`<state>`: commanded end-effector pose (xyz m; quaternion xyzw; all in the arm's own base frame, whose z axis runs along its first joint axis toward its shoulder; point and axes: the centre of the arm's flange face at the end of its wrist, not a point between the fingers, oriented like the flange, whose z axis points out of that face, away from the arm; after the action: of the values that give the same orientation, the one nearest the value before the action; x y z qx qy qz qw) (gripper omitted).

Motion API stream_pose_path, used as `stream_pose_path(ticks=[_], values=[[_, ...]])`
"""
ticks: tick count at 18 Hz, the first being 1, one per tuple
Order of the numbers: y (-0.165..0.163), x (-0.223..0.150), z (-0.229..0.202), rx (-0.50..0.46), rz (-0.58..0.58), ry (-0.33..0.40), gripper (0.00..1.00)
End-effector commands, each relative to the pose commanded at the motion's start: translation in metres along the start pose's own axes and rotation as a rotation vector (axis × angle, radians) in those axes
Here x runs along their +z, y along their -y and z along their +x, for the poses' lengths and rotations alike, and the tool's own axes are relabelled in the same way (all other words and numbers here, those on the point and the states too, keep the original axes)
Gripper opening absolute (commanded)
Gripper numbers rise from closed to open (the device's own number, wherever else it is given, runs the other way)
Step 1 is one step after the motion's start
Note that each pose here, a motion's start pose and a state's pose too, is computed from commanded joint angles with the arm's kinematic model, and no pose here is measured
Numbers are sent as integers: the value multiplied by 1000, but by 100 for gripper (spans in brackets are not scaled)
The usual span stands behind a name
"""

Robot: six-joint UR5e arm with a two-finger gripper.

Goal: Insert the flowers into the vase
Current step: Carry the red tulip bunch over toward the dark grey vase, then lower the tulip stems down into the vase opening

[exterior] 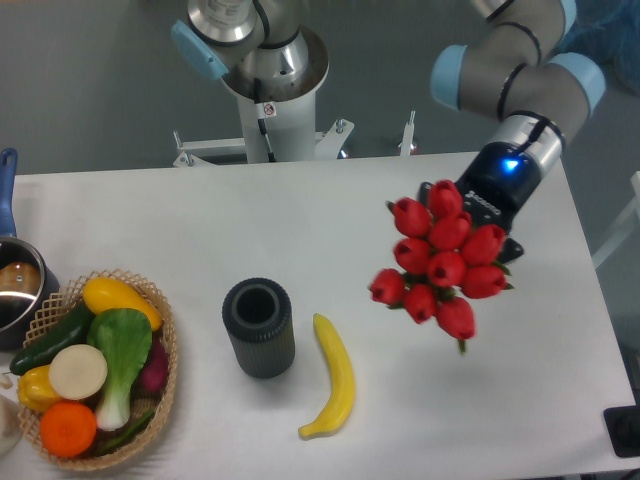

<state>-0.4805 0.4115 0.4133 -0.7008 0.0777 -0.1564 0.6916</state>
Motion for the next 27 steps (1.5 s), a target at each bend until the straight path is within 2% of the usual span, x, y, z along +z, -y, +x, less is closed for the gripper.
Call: stream_pose_path(ticks=[5, 8, 15, 22, 27], values=[[11, 49, 26, 25, 111, -136, 31], [5, 67, 40, -6, 168, -191, 31], [-25, 98, 63, -43, 163, -243, 31], [-34, 104, 69, -53, 187, -259, 31], [-50, 111, 71, -23, 193, -264, 31]])
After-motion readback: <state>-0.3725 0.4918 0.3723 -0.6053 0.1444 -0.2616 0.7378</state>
